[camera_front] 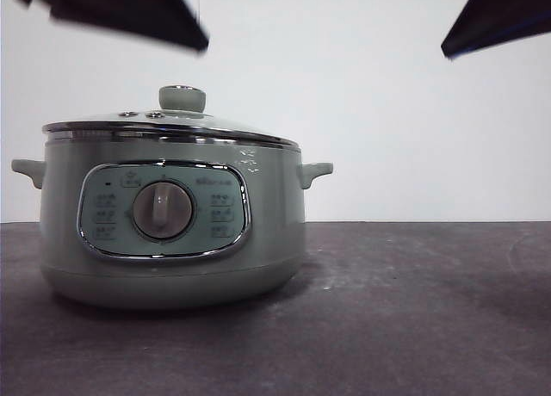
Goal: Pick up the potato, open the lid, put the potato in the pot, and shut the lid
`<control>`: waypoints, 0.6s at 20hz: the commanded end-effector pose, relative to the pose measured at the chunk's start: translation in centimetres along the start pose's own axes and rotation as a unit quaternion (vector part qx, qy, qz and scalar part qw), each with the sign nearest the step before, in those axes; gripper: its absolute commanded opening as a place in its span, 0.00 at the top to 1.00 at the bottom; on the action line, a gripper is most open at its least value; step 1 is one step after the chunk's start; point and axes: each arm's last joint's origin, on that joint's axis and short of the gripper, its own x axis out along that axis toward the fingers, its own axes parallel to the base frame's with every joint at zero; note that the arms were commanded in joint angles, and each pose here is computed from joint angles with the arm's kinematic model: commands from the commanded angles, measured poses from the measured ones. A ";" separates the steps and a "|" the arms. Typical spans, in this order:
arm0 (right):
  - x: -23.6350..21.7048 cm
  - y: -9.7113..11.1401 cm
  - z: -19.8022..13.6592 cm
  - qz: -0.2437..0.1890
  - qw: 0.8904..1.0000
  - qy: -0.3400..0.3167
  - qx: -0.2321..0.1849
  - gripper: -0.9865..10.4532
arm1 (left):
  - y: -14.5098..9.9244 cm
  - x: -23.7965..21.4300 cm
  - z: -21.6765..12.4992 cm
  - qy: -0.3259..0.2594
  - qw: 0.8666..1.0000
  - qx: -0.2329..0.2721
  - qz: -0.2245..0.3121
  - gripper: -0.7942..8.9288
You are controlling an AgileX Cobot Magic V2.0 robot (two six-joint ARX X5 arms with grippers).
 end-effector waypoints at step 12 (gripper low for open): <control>0.2 0.0 0.1 0.000 0.999 -0.008 0.036 0.91 | 0.1 0.0 0.0 -0.004 1.000 -0.017 0.015 0.92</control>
